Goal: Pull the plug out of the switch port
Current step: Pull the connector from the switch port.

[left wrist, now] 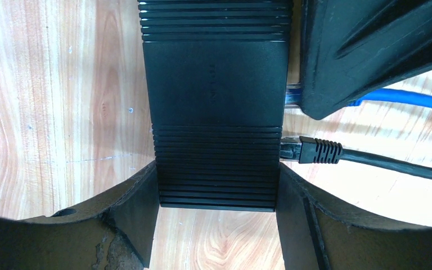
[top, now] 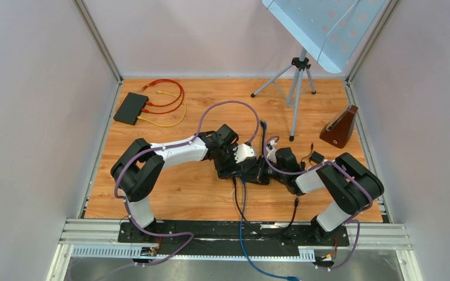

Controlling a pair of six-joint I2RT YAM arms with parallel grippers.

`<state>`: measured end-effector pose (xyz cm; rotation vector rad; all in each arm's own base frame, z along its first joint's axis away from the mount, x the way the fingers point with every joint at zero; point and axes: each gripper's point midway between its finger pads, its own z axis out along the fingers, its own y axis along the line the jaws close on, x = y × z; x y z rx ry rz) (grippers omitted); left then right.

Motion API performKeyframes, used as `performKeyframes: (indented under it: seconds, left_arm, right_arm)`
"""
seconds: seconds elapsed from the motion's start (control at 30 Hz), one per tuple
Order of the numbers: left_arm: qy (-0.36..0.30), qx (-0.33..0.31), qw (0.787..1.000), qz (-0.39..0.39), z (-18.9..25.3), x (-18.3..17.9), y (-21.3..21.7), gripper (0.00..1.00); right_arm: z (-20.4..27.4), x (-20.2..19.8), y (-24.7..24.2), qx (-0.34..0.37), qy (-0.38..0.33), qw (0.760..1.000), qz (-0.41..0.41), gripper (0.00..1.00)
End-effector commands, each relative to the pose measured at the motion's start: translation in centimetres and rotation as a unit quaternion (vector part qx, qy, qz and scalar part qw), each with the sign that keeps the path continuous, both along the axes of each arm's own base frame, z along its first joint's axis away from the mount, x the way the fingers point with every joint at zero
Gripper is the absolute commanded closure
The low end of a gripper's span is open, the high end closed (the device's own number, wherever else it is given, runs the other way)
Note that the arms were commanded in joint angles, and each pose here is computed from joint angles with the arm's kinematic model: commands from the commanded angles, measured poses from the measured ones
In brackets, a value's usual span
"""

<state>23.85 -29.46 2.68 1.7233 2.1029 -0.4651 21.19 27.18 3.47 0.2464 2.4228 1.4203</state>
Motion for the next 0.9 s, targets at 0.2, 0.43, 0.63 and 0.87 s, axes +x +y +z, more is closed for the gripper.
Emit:
performKeyframes:
  seconds: [0.2,0.43,0.63,0.87]
  left_arm:
    - [0.011,0.019,1.0,-0.012,-0.8,-0.7,0.4,0.43]
    - [0.01,0.018,1.0,-0.015,-0.7,-0.7,0.4,0.4]
    - [0.007,0.004,1.0,-0.015,-0.3,-1.0,0.3,0.2]
    - [-0.004,-0.013,1.0,-0.004,0.2,-0.7,-0.1,0.0]
  right_arm:
    - [0.0,-1.2,0.1,-0.013,0.012,0.999,0.05,1.0]
    - [0.9,0.5,-2.2,-0.024,-0.016,0.998,-0.051,1.0]
    - [1.8,3.5,-4.6,-0.085,-0.058,0.985,-0.135,0.74]
    - [2.4,2.7,-5.9,-0.136,-0.062,0.981,-0.124,0.55]
